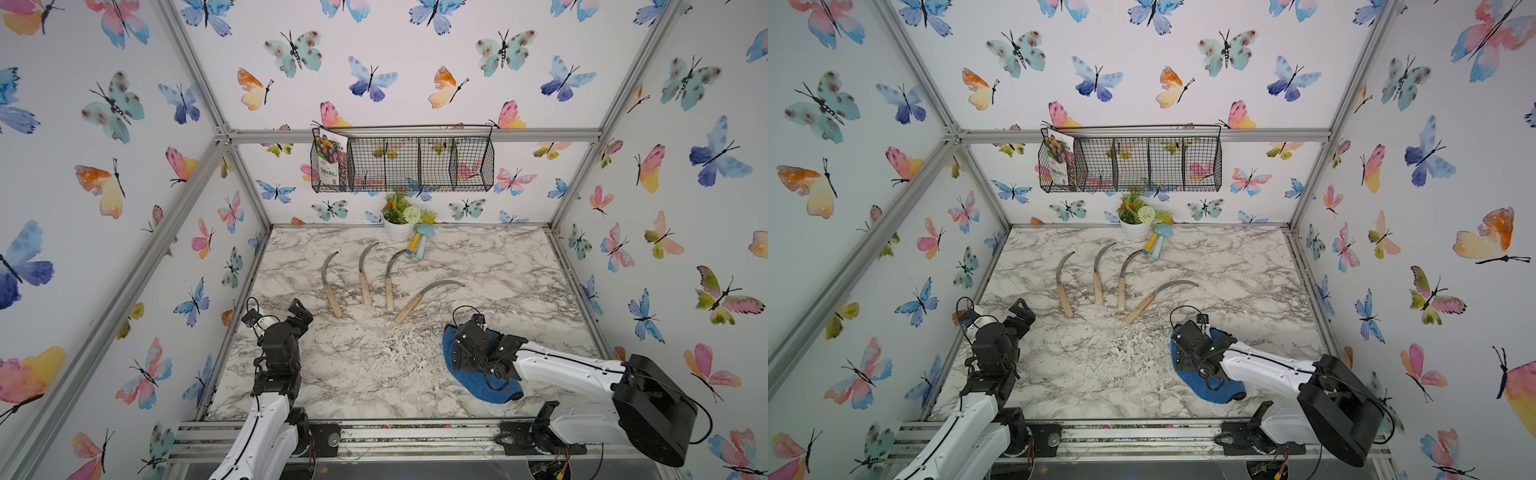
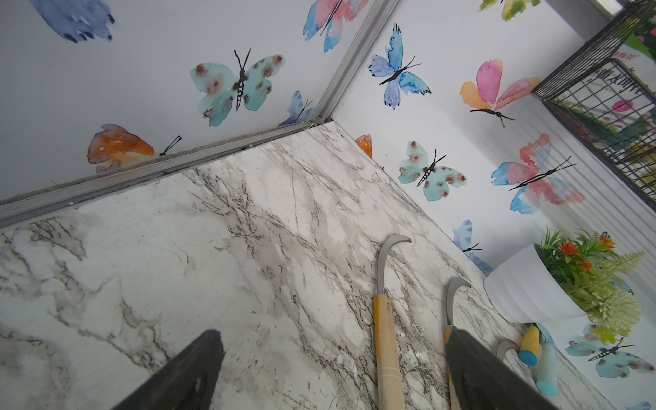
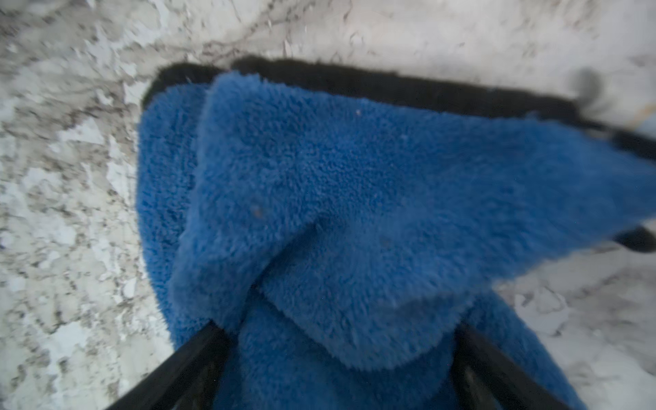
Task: Wipe small sickles with rags
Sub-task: Pick up the rag from the center of the board.
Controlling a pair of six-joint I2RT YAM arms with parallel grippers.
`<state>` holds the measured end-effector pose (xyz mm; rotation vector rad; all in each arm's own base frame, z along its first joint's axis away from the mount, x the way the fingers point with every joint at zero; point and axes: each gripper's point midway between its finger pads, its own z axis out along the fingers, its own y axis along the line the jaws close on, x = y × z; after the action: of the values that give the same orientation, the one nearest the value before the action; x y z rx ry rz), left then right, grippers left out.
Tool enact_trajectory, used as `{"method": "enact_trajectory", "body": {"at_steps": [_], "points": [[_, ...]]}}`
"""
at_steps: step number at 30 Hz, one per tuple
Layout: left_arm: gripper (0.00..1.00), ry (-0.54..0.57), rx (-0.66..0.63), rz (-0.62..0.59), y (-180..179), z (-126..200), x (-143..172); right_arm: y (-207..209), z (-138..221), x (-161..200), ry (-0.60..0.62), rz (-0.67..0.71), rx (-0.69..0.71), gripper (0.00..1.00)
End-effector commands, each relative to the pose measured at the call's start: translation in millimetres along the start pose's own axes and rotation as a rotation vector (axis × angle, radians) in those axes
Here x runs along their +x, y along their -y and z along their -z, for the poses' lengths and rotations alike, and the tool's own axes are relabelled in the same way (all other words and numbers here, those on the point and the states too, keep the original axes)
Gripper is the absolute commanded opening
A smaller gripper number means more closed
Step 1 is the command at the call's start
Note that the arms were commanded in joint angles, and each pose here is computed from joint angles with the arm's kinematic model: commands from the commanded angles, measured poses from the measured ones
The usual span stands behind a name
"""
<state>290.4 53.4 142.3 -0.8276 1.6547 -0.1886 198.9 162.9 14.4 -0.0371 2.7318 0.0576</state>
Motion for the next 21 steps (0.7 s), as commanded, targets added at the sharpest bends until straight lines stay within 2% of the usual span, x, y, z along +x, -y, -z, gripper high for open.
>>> {"method": "enact_trajectory", "body": {"at_steps": [1, 13, 16, 18, 20, 21], "points": [[0.99, 0.007, 0.017, 0.002, 3, 1, -2, -19, -13, 11, -0.062, 0.039, -0.066, 0.98], [0.99, 0.004, 0.025, -0.002, 4, 1, -2, -30, -45, 38, -0.172, 0.074, -0.104, 0.99], [0.99, 0.006, 0.027, -0.001, 4, 1, -3, -27, -55, 47, -0.205, 0.088, -0.085, 0.79], [0.99, 0.006, 0.028, -0.001, 5, 1, -3, -26, -58, 51, -0.212, 0.088, -0.085, 0.46], [0.99, 0.005, 0.026, -0.002, 4, 1, -2, -25, -58, 51, -0.202, 0.08, -0.094, 0.21], [0.99, 0.006, 0.026, -0.001, 4, 1, -2, -23, -56, 50, -0.191, 0.073, -0.091, 0.12]]}}
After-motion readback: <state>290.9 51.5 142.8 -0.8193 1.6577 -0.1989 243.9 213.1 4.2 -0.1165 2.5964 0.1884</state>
